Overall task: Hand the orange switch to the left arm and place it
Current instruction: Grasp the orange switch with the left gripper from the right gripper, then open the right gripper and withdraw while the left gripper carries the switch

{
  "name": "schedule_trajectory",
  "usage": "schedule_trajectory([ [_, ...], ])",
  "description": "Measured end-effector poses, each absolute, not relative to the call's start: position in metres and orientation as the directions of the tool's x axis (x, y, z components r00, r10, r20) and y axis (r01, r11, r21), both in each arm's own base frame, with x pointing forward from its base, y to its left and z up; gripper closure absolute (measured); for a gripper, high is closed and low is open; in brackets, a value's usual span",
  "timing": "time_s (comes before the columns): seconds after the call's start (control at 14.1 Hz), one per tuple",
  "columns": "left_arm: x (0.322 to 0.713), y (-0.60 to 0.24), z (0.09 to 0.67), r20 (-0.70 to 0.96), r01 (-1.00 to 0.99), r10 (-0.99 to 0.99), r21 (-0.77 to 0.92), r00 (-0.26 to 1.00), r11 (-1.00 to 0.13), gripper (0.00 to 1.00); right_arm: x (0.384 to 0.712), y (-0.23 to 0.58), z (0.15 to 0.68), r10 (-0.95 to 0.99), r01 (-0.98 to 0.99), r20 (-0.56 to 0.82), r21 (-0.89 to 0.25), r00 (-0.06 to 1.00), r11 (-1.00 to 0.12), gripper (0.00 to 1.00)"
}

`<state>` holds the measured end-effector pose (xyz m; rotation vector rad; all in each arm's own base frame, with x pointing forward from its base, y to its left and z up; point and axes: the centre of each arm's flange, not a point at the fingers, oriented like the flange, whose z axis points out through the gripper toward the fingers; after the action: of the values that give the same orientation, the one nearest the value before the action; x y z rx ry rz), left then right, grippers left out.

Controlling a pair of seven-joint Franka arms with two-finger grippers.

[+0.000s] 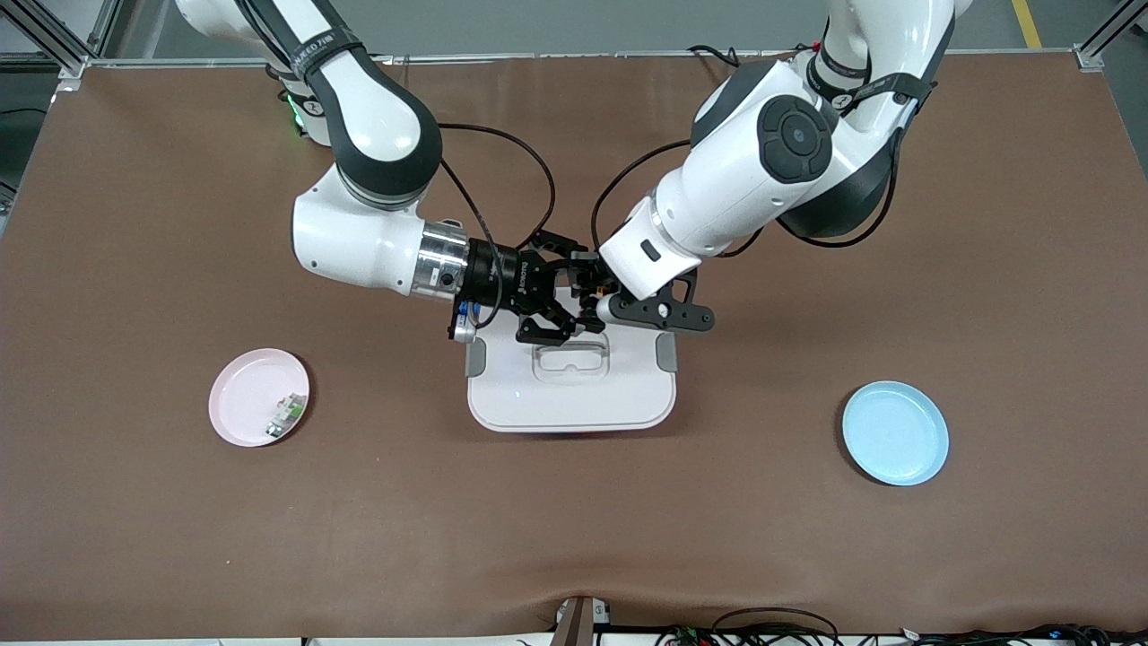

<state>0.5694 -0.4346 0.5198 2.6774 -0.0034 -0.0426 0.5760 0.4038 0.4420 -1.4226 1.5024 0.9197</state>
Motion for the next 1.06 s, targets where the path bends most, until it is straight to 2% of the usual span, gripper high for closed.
schedule_trajectory([
  [0.28,0.57,-0.434,0.521,-0.028,0.005,-0.008,0.449,1.0,-0.893,0.65,0.577,0.404,0.443,-0.37,-0.996,-0.929,-0.044,0.01,0.083,0.27],
  [0.35,0.571,-0.433,0.522,-0.03,0.016,0.003,0.449,1.0,-0.893,0.65,0.577,0.403,0.444,-0.37,-0.995,-0.929,-0.045,0.01,0.084,0.23],
  [0.5,0.579,-0.423,0.525,-0.029,0.041,0.031,0.45,0.999,-0.892,0.65,0.578,0.401,0.444,-0.371,-0.995,-0.929,-0.046,0.01,0.089,0.05],
  [0.57,0.582,-0.418,0.526,-0.028,0.047,0.038,0.45,0.999,-0.892,0.65,0.579,0.4,0.444,-0.372,-0.995,-0.928,-0.047,0.009,0.091,0.0],
  [0.85,0.588,-0.409,0.528,-0.024,0.059,0.054,0.451,0.998,-0.891,0.65,0.585,0.391,0.443,-0.387,-0.993,-0.922,-0.065,0.024,0.093,0.0],
  [1.06,0.601,-0.381,0.533,-0.032,0.095,0.09,0.443,0.995,-0.892,0.65,0.591,0.377,0.441,-0.43,-0.988,-0.89,-0.152,0.15,-0.029,0.0],
])
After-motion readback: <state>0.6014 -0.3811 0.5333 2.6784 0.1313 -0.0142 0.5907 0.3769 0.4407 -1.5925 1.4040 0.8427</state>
